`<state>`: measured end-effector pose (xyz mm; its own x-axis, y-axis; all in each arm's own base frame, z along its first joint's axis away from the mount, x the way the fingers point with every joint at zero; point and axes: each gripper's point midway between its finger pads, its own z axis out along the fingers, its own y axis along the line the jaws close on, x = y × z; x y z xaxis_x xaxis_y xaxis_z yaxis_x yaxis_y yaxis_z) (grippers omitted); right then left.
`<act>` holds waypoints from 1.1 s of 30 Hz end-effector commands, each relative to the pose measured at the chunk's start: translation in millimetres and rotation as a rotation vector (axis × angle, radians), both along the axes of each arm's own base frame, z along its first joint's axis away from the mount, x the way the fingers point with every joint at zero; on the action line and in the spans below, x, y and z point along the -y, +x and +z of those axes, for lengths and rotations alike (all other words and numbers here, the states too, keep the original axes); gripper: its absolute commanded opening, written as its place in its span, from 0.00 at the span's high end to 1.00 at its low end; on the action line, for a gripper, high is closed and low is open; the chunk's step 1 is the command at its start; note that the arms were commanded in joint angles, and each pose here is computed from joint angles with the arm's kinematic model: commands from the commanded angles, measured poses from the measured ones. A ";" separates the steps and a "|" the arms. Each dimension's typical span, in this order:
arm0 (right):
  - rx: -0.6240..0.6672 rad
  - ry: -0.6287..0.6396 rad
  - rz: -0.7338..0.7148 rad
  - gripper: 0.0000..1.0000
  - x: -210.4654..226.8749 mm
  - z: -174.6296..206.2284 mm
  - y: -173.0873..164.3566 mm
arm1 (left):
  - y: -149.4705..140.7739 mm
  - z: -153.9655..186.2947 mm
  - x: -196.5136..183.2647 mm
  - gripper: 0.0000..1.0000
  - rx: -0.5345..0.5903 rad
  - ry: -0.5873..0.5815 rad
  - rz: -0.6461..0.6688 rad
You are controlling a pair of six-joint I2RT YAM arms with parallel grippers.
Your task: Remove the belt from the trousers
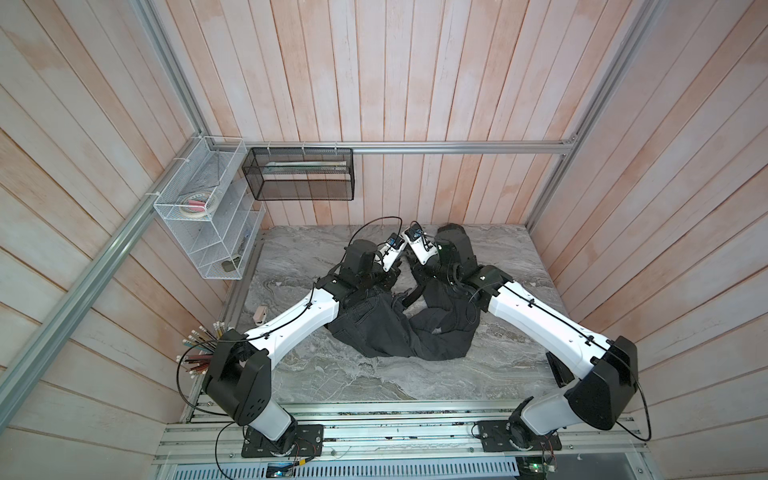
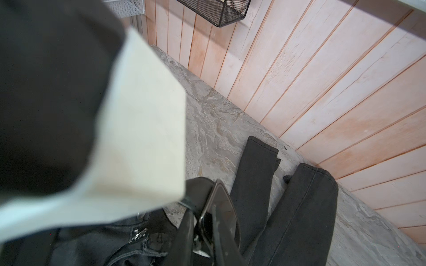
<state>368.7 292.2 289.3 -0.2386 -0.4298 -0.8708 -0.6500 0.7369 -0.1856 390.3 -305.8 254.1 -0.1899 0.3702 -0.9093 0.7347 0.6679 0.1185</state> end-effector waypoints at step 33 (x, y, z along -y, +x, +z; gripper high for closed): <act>-0.140 0.256 -0.086 0.84 48.1 -71.1 1.7 | -28.3 127.9 -10.2 1.00 0.224 -0.277 -0.094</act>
